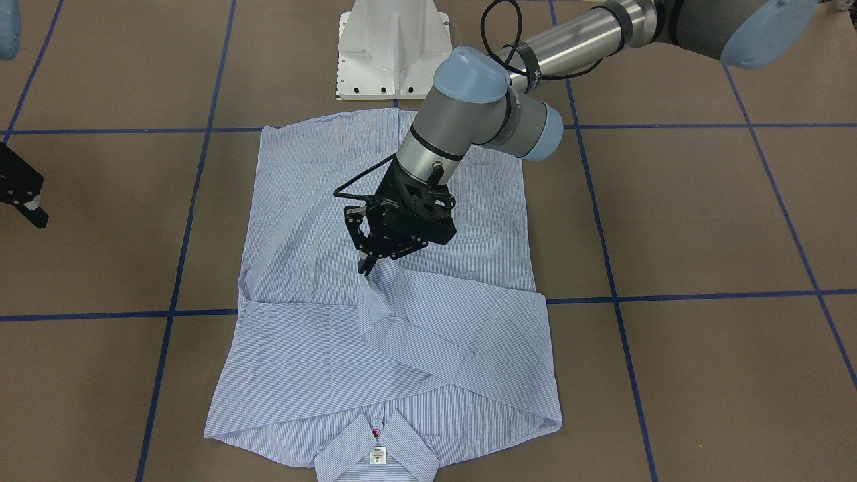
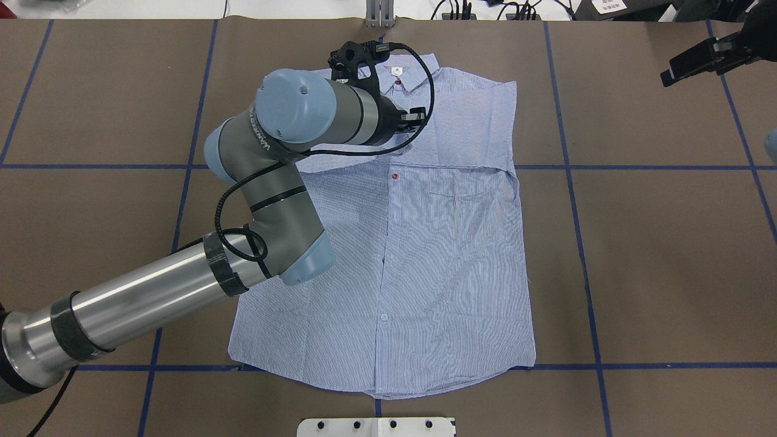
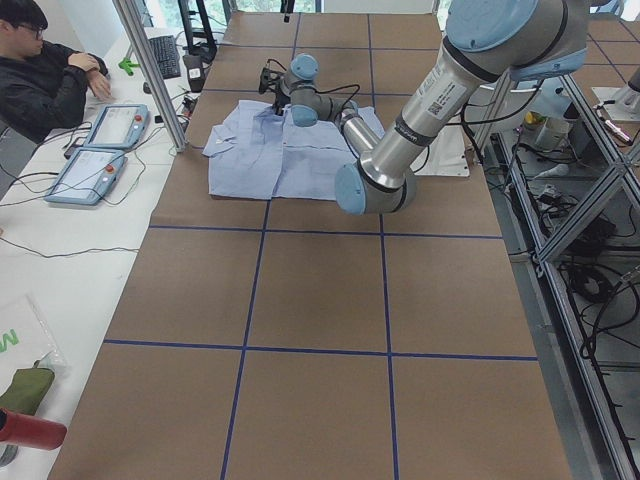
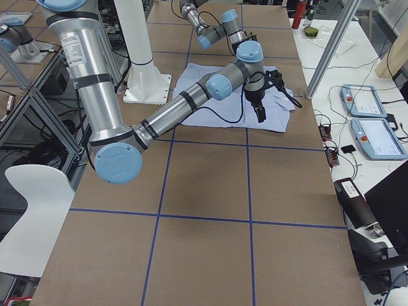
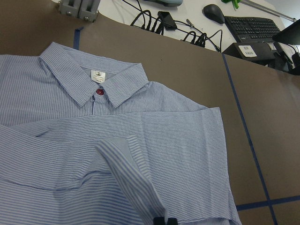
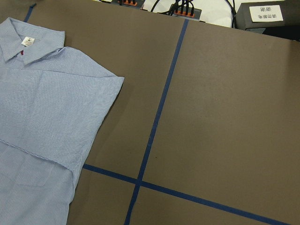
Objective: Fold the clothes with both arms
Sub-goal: 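Lift the sleeve with the left gripper and fold it across the shirt, then release the sleeve and withdraw the left gripper while the right gripper lowers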
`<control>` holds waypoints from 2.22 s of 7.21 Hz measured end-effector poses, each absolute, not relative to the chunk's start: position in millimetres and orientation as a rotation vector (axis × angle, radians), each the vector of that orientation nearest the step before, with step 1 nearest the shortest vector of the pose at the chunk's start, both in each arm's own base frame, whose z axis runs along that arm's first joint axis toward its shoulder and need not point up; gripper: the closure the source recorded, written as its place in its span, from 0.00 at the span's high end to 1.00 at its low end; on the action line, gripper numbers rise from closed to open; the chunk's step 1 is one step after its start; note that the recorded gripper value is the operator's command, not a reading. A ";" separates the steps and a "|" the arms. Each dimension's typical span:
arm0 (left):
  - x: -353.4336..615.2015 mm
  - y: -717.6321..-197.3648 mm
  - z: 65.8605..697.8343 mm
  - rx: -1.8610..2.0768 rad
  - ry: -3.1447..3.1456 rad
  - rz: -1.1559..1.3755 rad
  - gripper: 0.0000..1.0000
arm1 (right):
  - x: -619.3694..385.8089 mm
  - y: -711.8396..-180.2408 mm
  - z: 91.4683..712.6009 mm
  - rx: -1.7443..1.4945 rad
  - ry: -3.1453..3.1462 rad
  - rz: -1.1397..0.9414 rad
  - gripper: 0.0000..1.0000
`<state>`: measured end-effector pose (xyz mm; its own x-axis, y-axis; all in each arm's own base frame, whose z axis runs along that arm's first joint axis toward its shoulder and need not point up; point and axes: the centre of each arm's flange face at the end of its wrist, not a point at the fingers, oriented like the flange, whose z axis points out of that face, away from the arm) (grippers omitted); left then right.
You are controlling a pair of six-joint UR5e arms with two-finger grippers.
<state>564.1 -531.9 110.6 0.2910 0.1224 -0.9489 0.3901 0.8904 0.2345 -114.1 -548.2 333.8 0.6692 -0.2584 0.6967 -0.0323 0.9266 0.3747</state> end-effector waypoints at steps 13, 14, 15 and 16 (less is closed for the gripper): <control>357.5 -418.4 218.1 0.464 1.143 0.088 1.00 | -292.4 -382.2 228.4 0.210 -0.992 0.218 1.00; 332.7 -400.0 241.4 0.456 1.119 0.077 1.00 | -317.0 -356.6 229.5 0.198 -0.984 0.246 1.00; 314.7 -384.2 263.6 0.452 1.086 0.050 1.00 | -347.4 -328.5 237.3 0.226 -0.949 0.274 1.00; 309.0 -365.3 282.9 0.436 1.066 0.004 1.00 | -372.2 -302.5 244.2 0.262 -0.923 0.295 1.00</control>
